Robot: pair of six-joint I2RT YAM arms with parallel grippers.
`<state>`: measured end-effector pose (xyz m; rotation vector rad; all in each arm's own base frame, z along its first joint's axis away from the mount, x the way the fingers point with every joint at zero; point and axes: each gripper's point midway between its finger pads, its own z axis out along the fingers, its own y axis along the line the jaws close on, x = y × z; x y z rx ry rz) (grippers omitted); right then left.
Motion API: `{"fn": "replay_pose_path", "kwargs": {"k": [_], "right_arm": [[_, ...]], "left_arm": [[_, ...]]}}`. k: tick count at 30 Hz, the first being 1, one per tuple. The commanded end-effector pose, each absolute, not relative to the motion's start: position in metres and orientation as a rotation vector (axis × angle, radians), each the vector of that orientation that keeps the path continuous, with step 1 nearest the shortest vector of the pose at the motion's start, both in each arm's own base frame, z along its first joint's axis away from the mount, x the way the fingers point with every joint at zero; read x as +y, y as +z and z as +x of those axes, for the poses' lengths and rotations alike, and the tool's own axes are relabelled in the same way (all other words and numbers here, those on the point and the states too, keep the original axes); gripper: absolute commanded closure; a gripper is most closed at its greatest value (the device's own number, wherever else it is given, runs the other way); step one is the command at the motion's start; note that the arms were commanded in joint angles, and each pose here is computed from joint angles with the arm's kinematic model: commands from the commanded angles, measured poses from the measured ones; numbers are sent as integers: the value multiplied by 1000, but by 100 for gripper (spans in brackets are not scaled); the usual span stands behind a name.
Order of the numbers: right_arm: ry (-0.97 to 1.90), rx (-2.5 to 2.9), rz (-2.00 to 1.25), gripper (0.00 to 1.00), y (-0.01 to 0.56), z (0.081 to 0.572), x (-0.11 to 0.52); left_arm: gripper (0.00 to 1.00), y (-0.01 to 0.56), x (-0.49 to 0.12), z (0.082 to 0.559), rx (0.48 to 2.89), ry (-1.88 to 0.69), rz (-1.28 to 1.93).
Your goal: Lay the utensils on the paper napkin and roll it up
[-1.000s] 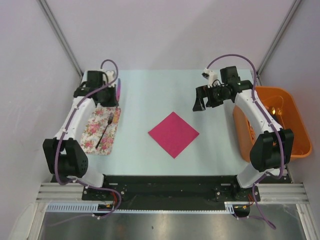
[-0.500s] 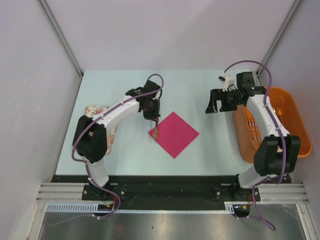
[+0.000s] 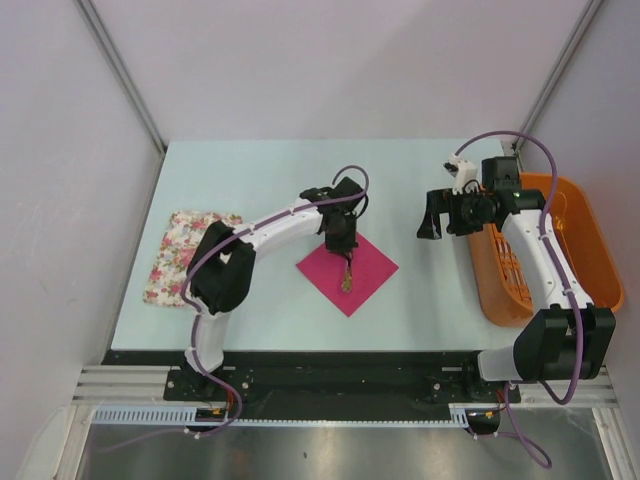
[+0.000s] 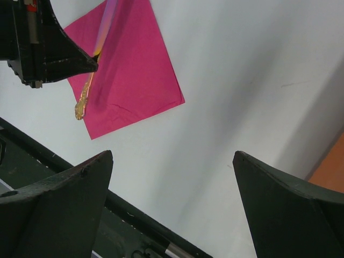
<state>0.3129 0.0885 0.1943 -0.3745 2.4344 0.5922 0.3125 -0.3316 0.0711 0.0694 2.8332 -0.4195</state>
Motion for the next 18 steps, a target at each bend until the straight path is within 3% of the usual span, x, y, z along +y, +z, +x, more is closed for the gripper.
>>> {"fn": "replay_pose_path", "kwargs": {"k": [1, 18], "right_arm": [[559, 2418, -408, 0, 199, 308, 84], [542, 2437, -403, 0, 201, 302, 81]], "left_arm": [[100, 92, -353, 333, 2745, -484, 51], [100, 64, -349, 346, 2782, -433, -1]]}}
